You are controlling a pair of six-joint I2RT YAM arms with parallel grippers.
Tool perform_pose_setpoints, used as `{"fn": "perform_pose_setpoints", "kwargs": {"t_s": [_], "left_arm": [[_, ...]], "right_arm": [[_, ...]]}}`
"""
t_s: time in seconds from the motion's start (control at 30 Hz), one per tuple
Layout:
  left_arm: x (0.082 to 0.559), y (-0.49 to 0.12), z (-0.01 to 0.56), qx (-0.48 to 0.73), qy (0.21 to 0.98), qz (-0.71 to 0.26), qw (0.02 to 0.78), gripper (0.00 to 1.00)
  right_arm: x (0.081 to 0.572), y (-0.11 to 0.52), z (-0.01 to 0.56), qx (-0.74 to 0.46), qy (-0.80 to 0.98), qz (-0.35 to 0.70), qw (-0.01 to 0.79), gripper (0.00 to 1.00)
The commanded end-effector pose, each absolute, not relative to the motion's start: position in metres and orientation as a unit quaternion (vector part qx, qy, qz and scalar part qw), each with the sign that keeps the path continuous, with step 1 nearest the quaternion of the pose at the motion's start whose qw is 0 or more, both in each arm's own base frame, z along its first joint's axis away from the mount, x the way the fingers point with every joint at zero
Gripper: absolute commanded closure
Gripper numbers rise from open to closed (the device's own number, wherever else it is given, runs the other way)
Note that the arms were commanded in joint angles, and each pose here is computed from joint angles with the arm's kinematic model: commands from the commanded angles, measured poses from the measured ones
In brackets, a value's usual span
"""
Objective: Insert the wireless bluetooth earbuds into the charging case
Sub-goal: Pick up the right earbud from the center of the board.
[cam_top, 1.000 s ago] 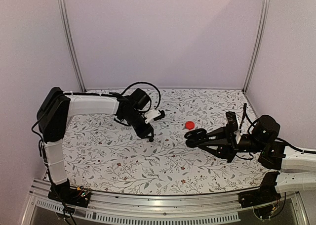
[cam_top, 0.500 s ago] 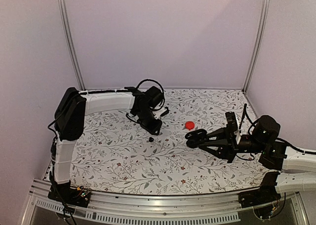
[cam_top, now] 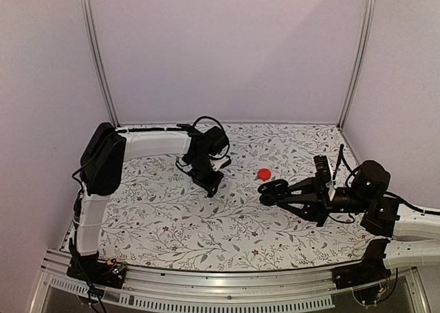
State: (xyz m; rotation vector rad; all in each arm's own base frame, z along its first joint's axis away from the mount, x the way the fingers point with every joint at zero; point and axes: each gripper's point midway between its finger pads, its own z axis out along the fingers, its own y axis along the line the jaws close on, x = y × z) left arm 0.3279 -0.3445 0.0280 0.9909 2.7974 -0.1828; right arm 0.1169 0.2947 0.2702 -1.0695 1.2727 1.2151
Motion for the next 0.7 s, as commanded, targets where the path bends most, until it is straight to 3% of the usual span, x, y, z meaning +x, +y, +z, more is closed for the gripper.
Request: {"fn": "perform_pose_setpoints", "kwargs": {"t_s": [0.0, 0.67], "left_arm": [[0.322, -0.353, 0.03, 0.341, 0.934, -0.062, 0.082, 0.72], [0.32, -0.348, 0.006, 0.347, 0.935, -0.045, 0.062, 0.77]], "right_arm": [[0.119, 0.293, 0.276, -0.442, 0.525, 0.503, 0.525, 1.0], [0.118, 0.293, 0.276, -0.443, 0.526, 0.503, 0.524, 1.0]]}}
